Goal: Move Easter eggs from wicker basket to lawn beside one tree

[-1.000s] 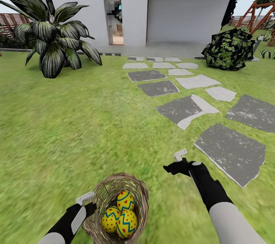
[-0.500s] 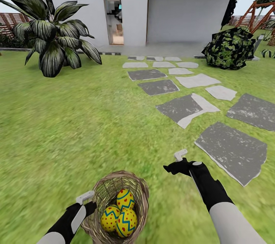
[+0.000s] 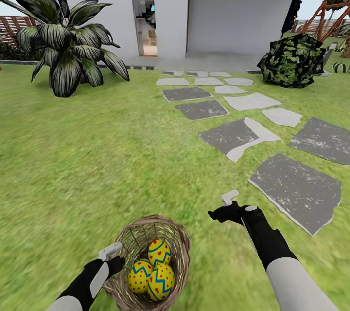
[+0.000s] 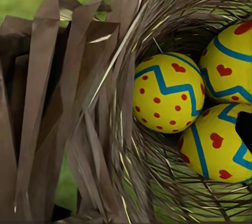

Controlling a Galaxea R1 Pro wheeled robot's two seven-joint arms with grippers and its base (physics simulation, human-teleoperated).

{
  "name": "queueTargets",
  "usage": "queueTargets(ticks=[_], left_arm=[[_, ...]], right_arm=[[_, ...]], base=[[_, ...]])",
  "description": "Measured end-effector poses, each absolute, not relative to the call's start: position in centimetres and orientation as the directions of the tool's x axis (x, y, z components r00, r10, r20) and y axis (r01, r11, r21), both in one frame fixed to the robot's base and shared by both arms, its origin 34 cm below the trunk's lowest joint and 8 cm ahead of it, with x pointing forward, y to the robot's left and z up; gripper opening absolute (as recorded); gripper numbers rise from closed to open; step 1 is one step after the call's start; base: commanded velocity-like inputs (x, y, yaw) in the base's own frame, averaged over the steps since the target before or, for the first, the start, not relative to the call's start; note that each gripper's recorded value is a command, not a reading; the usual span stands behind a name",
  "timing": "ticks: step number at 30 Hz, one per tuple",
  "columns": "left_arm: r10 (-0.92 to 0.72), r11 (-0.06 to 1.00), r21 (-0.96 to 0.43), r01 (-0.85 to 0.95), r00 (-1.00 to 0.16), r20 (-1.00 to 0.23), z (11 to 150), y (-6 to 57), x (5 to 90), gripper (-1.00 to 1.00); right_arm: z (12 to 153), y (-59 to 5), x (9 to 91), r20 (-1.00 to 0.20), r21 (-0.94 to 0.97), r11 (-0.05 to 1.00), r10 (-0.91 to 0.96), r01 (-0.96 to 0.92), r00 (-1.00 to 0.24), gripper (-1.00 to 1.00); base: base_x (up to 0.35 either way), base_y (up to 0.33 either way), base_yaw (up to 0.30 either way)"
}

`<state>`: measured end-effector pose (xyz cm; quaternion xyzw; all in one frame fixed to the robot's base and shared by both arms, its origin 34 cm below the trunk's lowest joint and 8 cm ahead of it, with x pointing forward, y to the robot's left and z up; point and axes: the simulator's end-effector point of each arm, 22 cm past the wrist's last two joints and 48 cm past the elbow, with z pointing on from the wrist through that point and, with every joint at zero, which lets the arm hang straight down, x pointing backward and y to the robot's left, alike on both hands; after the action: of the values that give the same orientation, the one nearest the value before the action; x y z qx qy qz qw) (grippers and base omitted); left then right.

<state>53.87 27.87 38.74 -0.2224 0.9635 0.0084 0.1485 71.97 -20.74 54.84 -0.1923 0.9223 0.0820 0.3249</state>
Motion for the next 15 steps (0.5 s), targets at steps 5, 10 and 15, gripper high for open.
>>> queueTargets(ticks=[5, 10, 15], left_arm=[[-0.426, 0.901, -0.048, -0.432, -0.856, -0.294, 38.81, 28.23, 53.98, 1.0], [-0.426, 0.9, -0.045, -0.433, -0.855, -0.295, 38.79, 28.48, 53.93, -1.0], [-0.43, 0.898, -0.046, -0.437, -0.853, -0.294, 38.8, 28.57, 53.93, -1.0]], right_arm=[[54.83, -20.76, 71.97, -0.631, 0.026, 0.913, -0.301, -0.407, -0.715, 1.0], [54.83, -20.76, 71.98, -0.631, 0.025, 0.913, -0.301, -0.407, -0.715, 1.0], [54.79, -20.79, 71.95, -0.63, 0.025, 0.913, -0.302, -0.407, -0.716, 1.0]], base=[[0.0, 0.0, 0.0], [0.0, 0.0, 0.0], [0.0, 0.0, 0.0]])
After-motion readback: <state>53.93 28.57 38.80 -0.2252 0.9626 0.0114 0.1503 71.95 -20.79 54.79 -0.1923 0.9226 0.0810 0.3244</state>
